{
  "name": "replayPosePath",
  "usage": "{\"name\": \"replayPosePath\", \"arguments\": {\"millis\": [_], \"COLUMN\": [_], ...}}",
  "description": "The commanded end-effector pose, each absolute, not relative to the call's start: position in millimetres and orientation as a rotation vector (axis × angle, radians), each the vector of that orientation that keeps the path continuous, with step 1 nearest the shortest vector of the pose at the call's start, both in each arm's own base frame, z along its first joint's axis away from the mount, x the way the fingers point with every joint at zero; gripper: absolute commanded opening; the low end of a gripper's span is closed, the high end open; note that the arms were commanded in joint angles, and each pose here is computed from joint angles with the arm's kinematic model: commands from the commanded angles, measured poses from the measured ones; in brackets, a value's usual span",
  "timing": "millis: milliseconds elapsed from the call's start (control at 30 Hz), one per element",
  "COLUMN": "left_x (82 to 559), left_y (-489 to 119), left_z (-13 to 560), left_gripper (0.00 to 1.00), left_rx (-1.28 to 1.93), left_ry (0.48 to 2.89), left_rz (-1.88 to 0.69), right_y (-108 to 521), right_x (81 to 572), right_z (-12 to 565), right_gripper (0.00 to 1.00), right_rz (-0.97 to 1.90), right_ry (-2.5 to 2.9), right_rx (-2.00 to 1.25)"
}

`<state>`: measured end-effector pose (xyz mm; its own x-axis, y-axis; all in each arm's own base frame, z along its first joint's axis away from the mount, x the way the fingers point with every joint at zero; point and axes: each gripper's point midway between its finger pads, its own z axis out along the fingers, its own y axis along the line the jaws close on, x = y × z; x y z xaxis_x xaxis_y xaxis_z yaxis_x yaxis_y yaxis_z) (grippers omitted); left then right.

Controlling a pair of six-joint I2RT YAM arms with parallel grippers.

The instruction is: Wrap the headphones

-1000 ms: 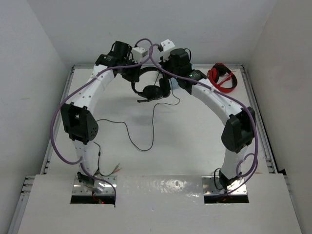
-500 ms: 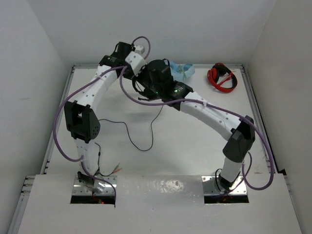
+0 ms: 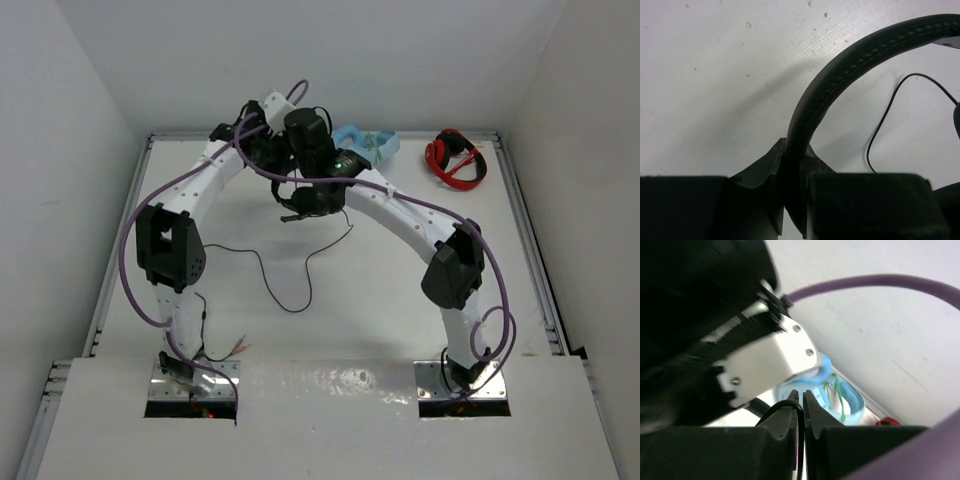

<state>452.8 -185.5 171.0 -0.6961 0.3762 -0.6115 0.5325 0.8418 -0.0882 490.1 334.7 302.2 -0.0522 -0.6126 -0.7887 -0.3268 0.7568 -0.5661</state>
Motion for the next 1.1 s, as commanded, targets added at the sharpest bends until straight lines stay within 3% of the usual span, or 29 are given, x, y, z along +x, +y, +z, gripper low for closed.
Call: {"name": "replayPosePath", "arguments": {"millis": [0,200,267,300,333,400,467,767,867,967,1067], "left_x": [431.9,420.6,422.8,427.0,433.3,457.9,462.1,426.9,420.8,423.5,423.0], "left_y": [-200.3,-209.4,-211.0,-209.4,-204.8,-181.6,-179.5,-223.3,-227.8,-225.8,-228.3], "left_z": [203.9,216.3,222.4,224.7,227.4,231.4,235.3,260.4,275.6,301.9,334.1], "left_gripper": [0.00,0.00,0.00,0.00,0.00,0.00,0.00,0.00,0.00,0.00,0.00], "left_rx": [0.884,0.947,0.923,0.902,0.863,0.722,0.751,0.895,0.804,0.693,0.660], "left_ry": [2.304,2.282,2.277,2.273,2.274,2.276,2.254,2.171,2.171,2.147,2.080], "left_rz": [-0.378,-0.461,-0.468,-0.446,-0.400,-0.199,-0.165,-0.531,-0.689,-0.790,-0.822], "right_y": [247.7,191.0,183.6,179.1,176.9,177.4,183.8,190.4,201.1,217.4,238.4], "right_x": [520.8,527.0,525.5,524.9,520.7,514.4,508.6,530.1,526.5,512.2,498.6], "right_z": [322.8,280.3,268.4,265.7,260.5,265.1,257.7,233.5,218.9,219.0,226.6], "right_gripper": [0.07,0.18,0.14,0.03,0.00,0.00,0.00,0.00,0.25,0.30,0.44], "right_rz": [-0.515,-0.487,-0.523,-0.540,-0.564,-0.525,-0.451,-0.297,-0.066,0.134,0.314], "right_ry": [1.716,1.859,1.897,1.909,1.933,1.950,1.956,2.001,2.053,2.004,1.899], "right_rx": [-0.506,-0.430,-0.450,-0.452,-0.475,-0.472,-0.483,-0.418,-0.381,-0.403,-0.417]}}
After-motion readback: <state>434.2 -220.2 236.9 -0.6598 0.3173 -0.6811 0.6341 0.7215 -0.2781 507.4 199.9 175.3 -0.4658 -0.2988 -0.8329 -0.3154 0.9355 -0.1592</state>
